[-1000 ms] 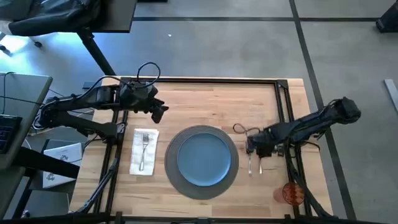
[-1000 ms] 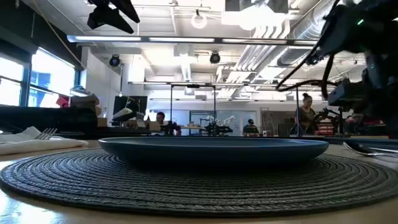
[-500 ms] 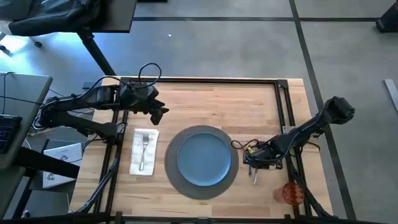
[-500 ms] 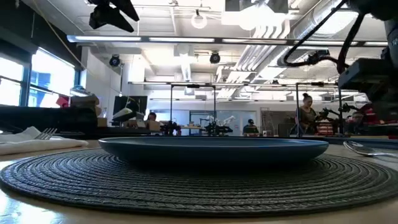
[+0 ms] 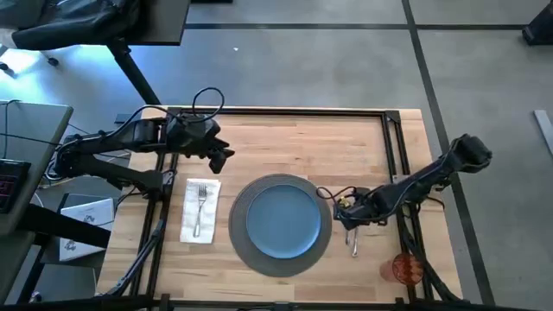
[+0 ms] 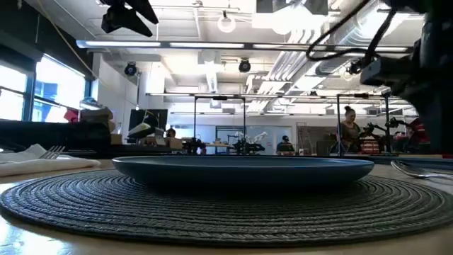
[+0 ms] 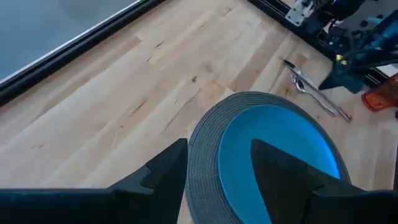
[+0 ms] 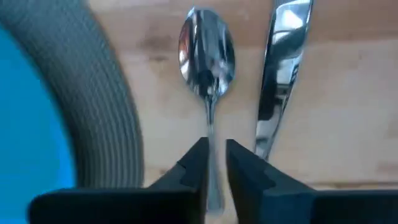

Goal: Set table place
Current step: Put the silver silver spoon on the gray table mat to the right of the blue plate

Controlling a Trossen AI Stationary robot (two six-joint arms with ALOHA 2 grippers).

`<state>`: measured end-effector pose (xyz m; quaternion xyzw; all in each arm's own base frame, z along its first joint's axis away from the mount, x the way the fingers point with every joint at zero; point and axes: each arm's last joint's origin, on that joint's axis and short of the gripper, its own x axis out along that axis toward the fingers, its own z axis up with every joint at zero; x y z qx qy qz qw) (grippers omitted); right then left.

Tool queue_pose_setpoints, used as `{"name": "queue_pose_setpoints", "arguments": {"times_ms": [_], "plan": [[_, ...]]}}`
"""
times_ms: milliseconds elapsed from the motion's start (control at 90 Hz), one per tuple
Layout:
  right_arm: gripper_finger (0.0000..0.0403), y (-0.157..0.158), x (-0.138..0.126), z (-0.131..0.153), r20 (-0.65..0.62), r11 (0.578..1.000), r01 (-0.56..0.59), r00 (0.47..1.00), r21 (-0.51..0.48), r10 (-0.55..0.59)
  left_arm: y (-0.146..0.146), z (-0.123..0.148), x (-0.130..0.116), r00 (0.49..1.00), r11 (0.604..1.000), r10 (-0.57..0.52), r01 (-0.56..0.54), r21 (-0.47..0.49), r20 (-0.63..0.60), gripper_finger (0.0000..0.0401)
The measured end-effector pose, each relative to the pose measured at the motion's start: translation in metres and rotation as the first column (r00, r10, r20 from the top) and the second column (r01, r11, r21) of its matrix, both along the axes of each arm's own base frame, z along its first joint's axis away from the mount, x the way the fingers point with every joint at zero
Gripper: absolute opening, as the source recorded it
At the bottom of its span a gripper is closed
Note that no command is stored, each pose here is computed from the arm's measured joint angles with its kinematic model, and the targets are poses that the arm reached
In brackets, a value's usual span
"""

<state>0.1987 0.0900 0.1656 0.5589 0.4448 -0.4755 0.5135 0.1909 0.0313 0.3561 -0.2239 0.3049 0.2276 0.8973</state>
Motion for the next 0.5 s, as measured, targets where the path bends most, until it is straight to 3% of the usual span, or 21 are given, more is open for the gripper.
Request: {"name": "queue_pose_setpoints", "arguments": {"times_ms": [133, 267, 378, 500], "plan": [[0.0105, -0.003, 0.01, -0.012, -0.023, 0.999, -0.046, 0.999, 0.005, 0.046, 0.0, 0.0, 0.0, 1.0, 1.0, 0.0, 0.0, 0.0, 0.0, 0.0161], [0.0115, -0.002, 0.019, -0.029, -0.066, 0.998, -0.059, 0.996, 0.025, 0.06, 0.0, 0.0, 0.0, 1.0, 1.0, 0.009, -0.009, -0.01, 0.004, 0.0161], [0.0096, -0.001, 0.022, -0.037, -0.107, 0.998, -0.05, 0.993, 0.043, 0.054, 0.0, 0.0, 0.0, 1.0, 1.0, 0.011, -0.011, -0.012, 0.005, 0.0161], [0.004, -0.001, 0.022, -0.038, -0.107, 0.997, -0.054, 0.993, 0.047, 0.059, 0.0, 0.0, 0.0, 1.0, 1.0, 0.008, -0.008, -0.018, 0.006, 0.0161]]}}
